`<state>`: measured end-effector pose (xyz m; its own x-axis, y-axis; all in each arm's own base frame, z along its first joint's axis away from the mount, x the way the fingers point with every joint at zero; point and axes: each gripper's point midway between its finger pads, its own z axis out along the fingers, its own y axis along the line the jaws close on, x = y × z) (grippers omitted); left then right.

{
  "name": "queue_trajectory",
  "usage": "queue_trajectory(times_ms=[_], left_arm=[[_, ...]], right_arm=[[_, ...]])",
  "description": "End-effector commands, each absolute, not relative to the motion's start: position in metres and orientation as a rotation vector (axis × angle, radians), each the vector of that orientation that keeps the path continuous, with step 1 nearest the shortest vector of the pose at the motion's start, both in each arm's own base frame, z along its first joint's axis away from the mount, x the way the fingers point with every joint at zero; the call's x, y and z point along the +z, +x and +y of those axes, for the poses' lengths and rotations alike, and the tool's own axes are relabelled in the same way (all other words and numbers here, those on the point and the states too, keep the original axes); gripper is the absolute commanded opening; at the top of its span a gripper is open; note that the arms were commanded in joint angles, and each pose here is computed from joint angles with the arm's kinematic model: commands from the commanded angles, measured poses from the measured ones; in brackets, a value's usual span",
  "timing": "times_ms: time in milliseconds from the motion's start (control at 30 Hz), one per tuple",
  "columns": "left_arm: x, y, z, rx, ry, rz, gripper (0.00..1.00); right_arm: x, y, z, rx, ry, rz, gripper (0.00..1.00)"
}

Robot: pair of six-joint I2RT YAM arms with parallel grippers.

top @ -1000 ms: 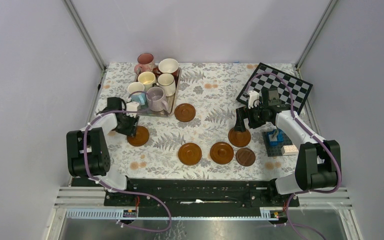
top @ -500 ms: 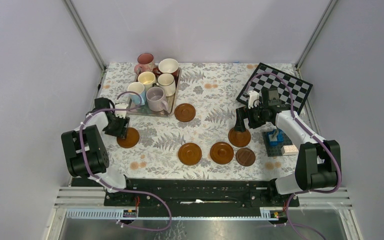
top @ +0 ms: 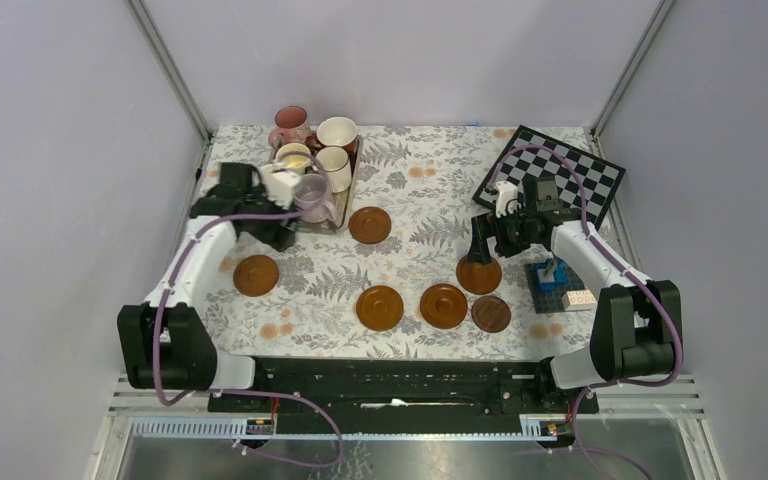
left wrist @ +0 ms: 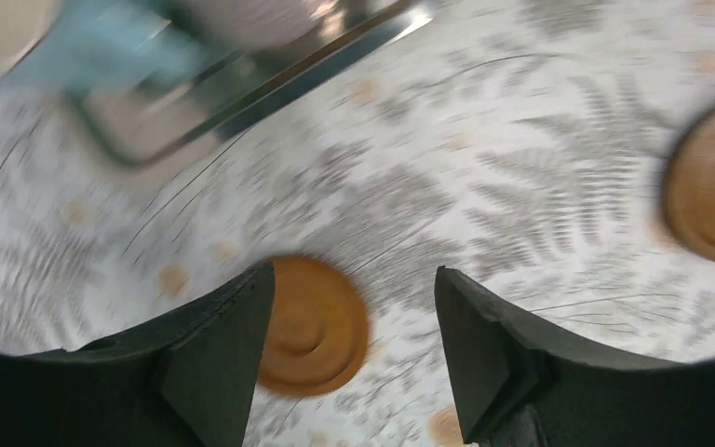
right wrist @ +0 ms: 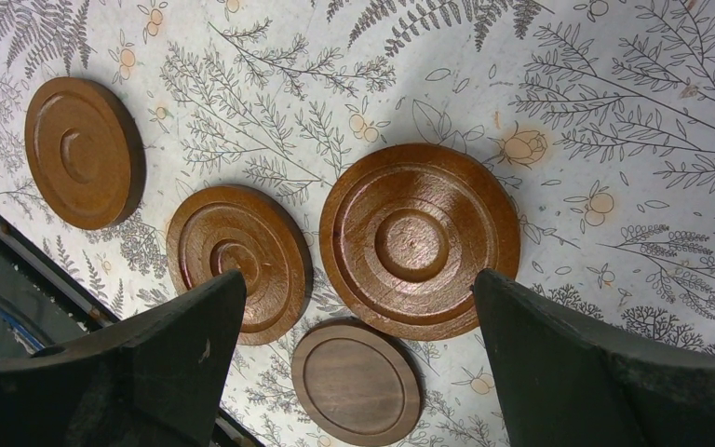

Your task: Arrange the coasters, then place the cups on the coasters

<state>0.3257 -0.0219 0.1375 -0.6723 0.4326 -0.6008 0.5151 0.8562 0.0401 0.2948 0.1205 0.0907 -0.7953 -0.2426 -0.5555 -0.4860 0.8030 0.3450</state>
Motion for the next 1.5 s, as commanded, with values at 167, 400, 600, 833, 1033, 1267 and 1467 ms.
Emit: queue_trajectory(times_ms=[167, 400, 600, 833, 1033, 1267, 1467], left_arm=[[0.101, 0.272, -0.175, -0.404, 1.201, 2.308, 0.75], [0.056, 0.247, -0.227, -0.36, 1.448, 2.272, 0.77], [0.039, 0.25, -0.246, -0.313, 1.5, 2.256, 0.75], [0.02, 0.246, -0.248, -0.284, 1.568, 2.27, 0.69], [0.01, 0.246, -0.221, -0.194, 1.56, 2.309, 0.52], [0.007, 0.26, -0.16, -0.137, 1.409, 2.412, 0.45], [0.007, 0.276, -0.109, -0.072, 1.267, 2.481, 0.45]], right_arm=[[0.099, 0.299, 0.124, 0.665, -0.561, 2.442, 1.0], [0.103, 0.3, 0.121, 0.635, -0.561, 2.431, 1.0], [0.107, 0.302, 0.119, 0.615, -0.558, 2.423, 0.99], [0.104, 0.303, 0.117, 0.597, -0.558, 2.427, 1.0], [0.102, 0.303, 0.117, 0.597, -0.558, 2.431, 1.0], [0.099, 0.302, 0.118, 0.608, -0.561, 2.434, 0.99], [0.1, 0.302, 0.118, 0.607, -0.562, 2.432, 1.0]])
